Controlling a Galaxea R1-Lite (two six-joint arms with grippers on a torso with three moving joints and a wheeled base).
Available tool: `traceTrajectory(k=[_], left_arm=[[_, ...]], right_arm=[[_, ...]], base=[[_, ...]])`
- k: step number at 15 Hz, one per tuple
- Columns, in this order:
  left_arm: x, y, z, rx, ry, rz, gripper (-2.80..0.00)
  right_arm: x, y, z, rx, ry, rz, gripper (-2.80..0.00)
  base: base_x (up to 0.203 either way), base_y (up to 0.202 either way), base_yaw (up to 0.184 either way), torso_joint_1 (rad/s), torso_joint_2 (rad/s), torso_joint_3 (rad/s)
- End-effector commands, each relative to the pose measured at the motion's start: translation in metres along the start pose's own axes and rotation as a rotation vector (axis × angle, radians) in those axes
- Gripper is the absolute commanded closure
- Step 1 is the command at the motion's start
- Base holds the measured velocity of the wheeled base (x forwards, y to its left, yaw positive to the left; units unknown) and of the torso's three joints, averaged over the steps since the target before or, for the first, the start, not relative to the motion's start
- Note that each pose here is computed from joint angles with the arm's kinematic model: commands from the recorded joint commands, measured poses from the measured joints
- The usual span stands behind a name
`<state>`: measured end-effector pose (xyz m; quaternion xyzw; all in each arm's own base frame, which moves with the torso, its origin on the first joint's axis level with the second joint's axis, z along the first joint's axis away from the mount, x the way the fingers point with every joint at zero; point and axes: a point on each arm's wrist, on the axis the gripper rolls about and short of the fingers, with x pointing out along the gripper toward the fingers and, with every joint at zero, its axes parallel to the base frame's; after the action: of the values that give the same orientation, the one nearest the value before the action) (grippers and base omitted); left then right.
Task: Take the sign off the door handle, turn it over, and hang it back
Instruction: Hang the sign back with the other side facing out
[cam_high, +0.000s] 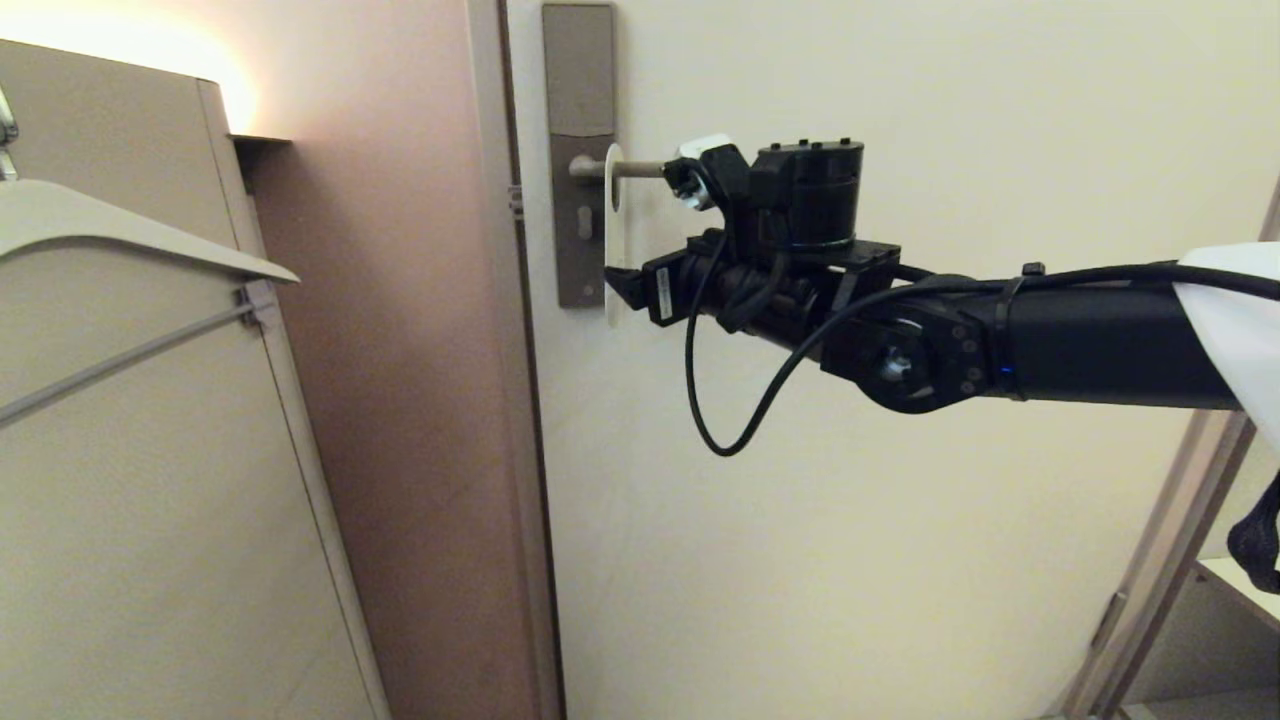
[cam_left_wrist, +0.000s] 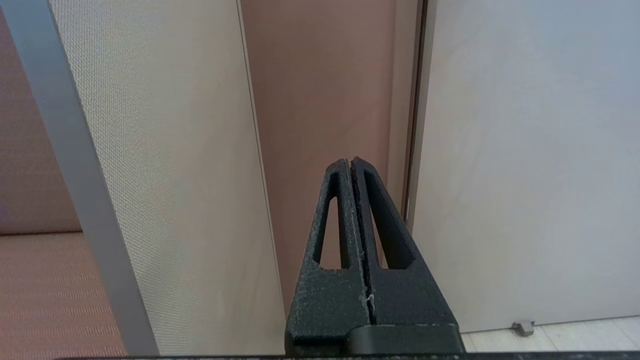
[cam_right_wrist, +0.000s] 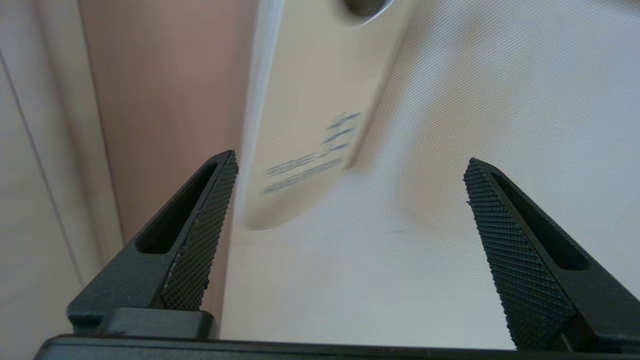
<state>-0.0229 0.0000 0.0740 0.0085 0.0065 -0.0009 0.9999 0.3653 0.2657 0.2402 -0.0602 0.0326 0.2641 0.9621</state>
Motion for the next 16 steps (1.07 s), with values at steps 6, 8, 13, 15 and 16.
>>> traceTrajectory(k=[6,8,13,15,16], left_arm=[[0.000,0.000,0.000,0.000,0.002,0.000,0.00],[0.000,0.000,0.000,0.000,0.001,0.000,0.00],[0.000,0.000,0.000,0.000,0.001,0.000,0.00],[0.000,0.000,0.000,0.000,0.001,0.000,0.00],[0.000,0.000,0.000,0.000,0.002,0.000,0.00]], right_arm=[[0.002,-0.002,0.002,0.004,-0.042,-0.011,-2.80],[0.005,-0.002,0.000,0.004,-0.049,-0.011,-2.80],[0.010,-0.001,-0.005,0.005,-0.065,-0.014,0.00],[0.010,-0.001,-0.008,0.003,-0.060,-0.016,0.00],[0.010,-0.001,-0.008,0.003,-0.060,-0.017,0.00]], base=[[0.000,0.000,0.000,0.000,0.00,0.000],[0.000,0.000,0.000,0.000,0.00,0.000],[0.000,0.000,0.000,0.000,0.00,0.000],[0.000,0.000,0.000,0.000,0.00,0.000],[0.000,0.000,0.000,0.000,0.00,0.000]])
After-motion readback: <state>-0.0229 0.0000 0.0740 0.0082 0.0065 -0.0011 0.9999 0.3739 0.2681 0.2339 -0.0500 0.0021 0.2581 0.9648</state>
